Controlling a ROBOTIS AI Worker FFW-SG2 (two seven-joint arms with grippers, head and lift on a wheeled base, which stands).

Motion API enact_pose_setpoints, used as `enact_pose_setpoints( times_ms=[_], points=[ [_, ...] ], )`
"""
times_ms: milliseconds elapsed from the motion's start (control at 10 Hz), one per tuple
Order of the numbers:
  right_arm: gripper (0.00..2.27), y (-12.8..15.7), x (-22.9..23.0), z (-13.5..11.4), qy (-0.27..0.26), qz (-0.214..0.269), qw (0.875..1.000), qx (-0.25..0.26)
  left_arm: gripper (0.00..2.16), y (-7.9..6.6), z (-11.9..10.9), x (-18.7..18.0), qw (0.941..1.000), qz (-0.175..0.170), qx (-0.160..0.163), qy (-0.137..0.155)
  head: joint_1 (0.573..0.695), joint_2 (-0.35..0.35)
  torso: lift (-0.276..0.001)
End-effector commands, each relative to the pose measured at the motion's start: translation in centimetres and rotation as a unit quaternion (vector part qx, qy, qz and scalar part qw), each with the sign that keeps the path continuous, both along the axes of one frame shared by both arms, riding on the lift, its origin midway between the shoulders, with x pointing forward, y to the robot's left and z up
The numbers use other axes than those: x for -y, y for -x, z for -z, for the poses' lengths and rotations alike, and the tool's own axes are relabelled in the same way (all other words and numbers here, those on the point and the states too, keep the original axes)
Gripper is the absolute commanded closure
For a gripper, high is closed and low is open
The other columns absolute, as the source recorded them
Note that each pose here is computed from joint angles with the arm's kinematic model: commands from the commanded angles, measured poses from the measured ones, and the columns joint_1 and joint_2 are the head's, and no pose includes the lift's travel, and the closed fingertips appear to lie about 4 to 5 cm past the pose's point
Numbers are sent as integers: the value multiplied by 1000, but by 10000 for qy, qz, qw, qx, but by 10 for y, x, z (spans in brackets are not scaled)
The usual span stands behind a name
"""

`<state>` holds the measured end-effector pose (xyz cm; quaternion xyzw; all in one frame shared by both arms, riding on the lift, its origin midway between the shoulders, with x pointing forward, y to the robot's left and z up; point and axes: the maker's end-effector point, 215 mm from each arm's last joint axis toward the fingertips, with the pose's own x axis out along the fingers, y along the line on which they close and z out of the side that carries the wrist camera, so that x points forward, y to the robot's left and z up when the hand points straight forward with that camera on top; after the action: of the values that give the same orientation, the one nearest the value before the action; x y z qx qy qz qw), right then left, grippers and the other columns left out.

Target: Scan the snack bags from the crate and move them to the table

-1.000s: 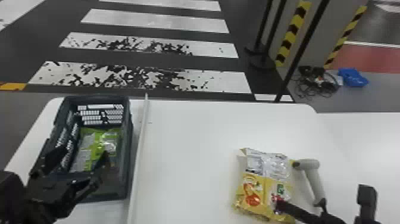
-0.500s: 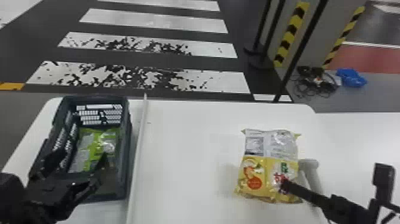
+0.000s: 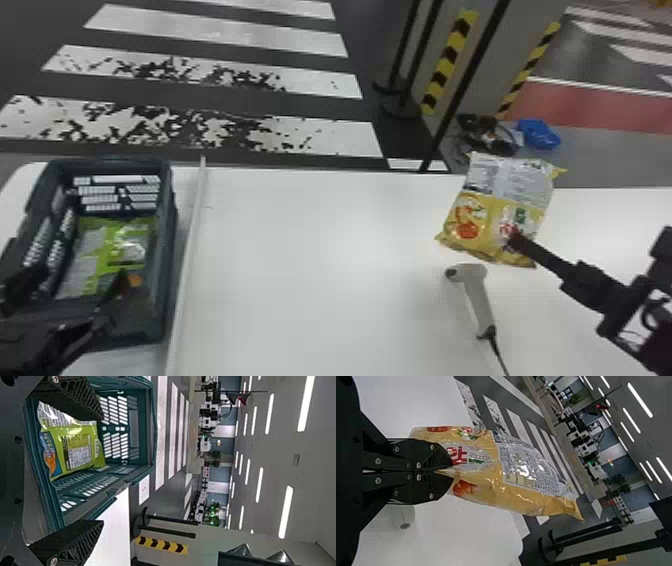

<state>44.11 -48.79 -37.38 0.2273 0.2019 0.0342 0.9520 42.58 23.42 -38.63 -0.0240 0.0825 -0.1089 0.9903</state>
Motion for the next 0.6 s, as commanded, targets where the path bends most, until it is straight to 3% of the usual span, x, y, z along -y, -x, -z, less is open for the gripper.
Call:
enact_pose_setpoints(
  times_ms=[0,100,300,500],
  points=[
    [2246,-15,55,-3,319,392,9987,112,70,3,2,1,10000,5,-23,-37,695,-289,-95],
    [2246,-22,86,-1,463,621,9969,126,70,4,3,-3,10000,-18,-36,-51,695,-337,-95],
    [2246,-36,141,4,1012,1159,9880,165,70,9,7,-6,9999,-41,-73,-63,695,-350,-95],
    [2246,-34,194,11,1731,1878,9668,-29,70,11,7,-6,10000,-43,-55,-66,695,-350,-95]
  ],
)
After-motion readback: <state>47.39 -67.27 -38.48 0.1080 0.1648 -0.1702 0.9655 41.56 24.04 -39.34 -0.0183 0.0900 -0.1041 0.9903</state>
